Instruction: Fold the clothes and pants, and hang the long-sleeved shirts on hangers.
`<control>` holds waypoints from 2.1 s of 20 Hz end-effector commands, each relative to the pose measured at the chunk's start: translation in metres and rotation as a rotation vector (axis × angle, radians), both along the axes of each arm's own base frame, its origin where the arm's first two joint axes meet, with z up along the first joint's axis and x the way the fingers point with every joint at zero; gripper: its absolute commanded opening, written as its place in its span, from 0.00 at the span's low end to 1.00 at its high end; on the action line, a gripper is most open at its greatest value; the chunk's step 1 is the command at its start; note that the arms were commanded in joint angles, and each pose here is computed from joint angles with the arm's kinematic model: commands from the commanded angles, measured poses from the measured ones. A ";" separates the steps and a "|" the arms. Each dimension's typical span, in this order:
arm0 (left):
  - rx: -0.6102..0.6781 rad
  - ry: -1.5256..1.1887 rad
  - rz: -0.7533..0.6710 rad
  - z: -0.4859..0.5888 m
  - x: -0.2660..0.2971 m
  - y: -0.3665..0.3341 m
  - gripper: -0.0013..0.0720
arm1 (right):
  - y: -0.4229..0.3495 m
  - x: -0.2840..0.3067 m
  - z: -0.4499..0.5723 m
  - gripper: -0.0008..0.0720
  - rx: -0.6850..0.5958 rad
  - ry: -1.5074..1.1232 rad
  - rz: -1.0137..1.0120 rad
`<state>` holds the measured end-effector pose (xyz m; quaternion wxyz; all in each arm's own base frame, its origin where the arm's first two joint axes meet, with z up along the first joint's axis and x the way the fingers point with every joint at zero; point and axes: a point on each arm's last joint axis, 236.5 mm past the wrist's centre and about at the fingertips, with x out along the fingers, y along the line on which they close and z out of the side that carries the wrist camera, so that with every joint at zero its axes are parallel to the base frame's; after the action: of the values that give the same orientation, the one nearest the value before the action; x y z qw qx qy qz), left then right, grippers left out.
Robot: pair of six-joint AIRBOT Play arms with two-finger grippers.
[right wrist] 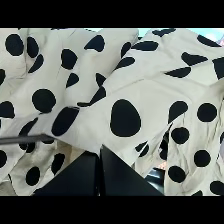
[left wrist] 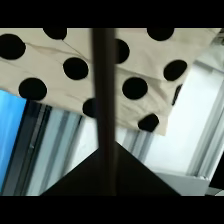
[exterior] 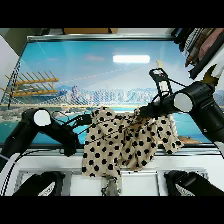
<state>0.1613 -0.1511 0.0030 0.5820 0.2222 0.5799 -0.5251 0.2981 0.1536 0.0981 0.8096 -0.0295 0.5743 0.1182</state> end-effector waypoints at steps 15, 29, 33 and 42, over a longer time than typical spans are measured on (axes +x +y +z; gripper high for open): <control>-0.016 -0.081 -0.011 -0.023 0.069 -0.062 0.03 | 0.009 0.001 0.001 0.03 0.020 -0.007 0.062; -0.158 -0.137 -0.114 -0.011 0.069 -0.089 0.03 | -0.019 0.018 0.039 0.03 -0.125 -0.122 0.106; -0.177 -0.150 -0.127 -0.010 0.070 -0.092 0.03 | 0.001 0.028 0.057 0.03 -0.072 -0.209 0.146; -0.179 -0.170 -0.116 -0.010 0.076 -0.094 0.03 | 0.114 -0.016 0.061 0.03 0.069 -0.254 0.352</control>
<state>0.2349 -0.2441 -0.0072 0.6124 0.2458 0.4680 -0.5878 0.2943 0.2325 0.1553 0.8414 -0.1293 0.4664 0.2404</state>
